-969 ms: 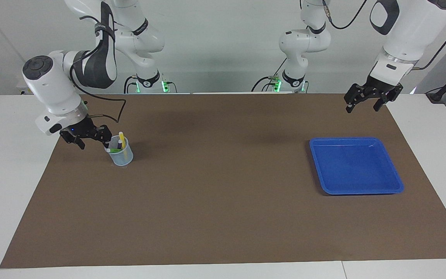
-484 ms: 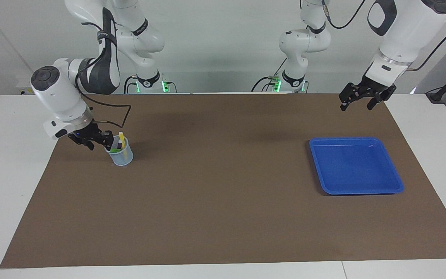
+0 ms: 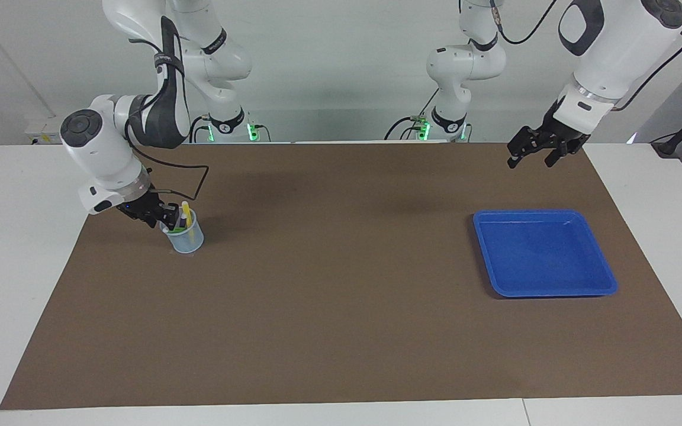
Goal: Right arm passes pens to left for tray arrangement
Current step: 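Grasp the green pen with the right gripper while the left gripper nears the tray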
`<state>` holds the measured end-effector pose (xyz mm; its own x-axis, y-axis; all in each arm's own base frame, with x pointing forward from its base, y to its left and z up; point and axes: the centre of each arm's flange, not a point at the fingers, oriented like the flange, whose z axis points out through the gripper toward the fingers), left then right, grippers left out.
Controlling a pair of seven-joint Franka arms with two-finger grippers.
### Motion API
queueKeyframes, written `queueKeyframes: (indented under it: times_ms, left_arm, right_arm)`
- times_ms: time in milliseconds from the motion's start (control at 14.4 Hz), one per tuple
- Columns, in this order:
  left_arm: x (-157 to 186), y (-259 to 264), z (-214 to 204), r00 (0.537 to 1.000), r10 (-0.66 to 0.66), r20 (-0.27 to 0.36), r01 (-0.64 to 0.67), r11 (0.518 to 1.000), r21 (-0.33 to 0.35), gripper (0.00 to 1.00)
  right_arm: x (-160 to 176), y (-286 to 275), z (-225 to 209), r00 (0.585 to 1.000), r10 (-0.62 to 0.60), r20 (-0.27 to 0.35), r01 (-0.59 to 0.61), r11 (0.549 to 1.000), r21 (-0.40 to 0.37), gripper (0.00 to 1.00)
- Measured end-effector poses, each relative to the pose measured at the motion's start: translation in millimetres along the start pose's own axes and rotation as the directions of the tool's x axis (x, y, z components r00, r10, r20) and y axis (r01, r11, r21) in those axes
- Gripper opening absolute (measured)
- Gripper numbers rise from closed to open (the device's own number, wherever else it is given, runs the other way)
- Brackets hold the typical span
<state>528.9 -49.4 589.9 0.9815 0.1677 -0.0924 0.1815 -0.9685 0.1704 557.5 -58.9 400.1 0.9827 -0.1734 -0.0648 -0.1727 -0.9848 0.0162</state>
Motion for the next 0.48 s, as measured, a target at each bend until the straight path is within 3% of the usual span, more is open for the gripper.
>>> queueKeyframes:
  times_ms: [277,415,484]
  left_arm:
    - [-13,22,6,0.996,-0.084,0.034,0.085,0.996,-0.037,1.00]
    - [-16,27,8,0.989,-0.138,0.058,0.143,0.987,-0.077,1.00]
    - [-18,28,10,0.983,-0.168,0.073,0.175,0.980,-0.091,1.00]
  right_arm:
    - [0,0,2,1.000,0.000,-0.011,0.000,1.000,0.001,0.30]
    - [1,0,2,1.000,-0.001,-0.018,0.001,1.000,0.001,0.40]
    - [1,-1,2,1.000,-0.002,-0.022,0.002,1.000,0.002,0.40]
